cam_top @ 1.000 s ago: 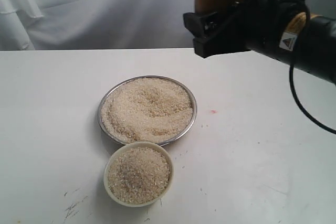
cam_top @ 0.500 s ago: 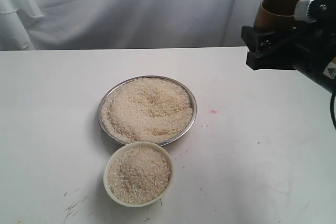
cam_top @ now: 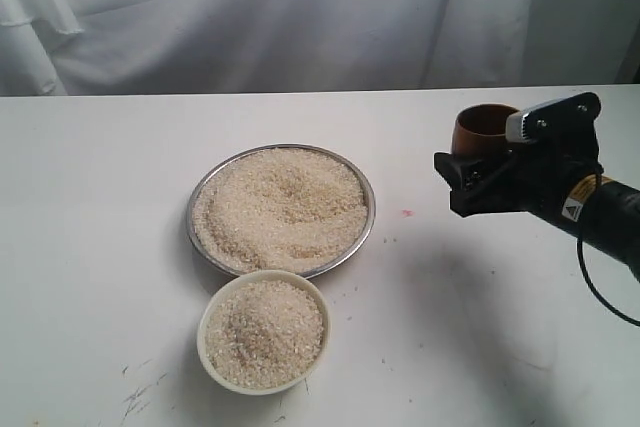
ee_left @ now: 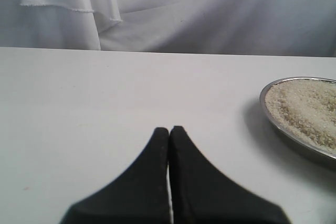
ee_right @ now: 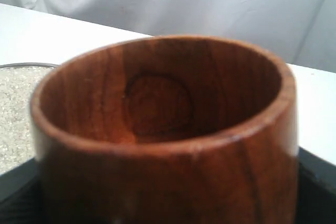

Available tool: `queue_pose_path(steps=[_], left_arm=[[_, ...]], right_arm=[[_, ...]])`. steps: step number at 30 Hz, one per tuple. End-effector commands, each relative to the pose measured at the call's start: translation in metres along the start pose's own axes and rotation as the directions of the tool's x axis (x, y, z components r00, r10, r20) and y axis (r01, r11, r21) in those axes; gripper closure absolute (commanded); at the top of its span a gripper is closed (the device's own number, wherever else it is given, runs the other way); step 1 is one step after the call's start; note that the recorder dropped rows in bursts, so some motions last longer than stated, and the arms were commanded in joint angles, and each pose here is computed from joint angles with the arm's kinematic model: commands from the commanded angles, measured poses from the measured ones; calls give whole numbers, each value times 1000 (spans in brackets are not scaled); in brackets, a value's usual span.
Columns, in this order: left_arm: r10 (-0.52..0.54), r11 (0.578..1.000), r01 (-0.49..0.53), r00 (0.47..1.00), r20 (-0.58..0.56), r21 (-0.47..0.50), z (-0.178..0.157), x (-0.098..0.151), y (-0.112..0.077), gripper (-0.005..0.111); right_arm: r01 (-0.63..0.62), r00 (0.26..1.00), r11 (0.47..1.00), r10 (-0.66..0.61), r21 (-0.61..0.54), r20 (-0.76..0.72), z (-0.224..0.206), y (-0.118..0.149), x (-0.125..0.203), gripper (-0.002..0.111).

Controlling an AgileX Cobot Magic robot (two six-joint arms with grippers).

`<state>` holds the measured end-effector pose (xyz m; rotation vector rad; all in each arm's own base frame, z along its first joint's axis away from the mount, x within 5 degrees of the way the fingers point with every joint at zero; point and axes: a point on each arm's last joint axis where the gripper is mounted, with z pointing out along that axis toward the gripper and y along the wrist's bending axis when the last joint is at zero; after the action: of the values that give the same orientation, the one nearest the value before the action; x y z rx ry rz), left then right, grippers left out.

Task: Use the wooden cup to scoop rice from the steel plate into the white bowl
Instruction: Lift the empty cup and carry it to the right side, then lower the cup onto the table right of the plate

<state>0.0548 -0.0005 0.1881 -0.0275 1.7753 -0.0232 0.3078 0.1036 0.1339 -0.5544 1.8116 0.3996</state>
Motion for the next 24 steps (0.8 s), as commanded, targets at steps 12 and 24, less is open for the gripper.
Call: queue_pose_path(steps=[12,24], left_arm=[[-4,1000,4,1000,7,2,0,1,0,107],[-4,1000,4,1000,7,2,0,1,0,107]], right_arm=[[63,998,980,-63,-190,4,49,-12,48,108],[94,995,957,-96,-273,6,76,-14,69,108]])
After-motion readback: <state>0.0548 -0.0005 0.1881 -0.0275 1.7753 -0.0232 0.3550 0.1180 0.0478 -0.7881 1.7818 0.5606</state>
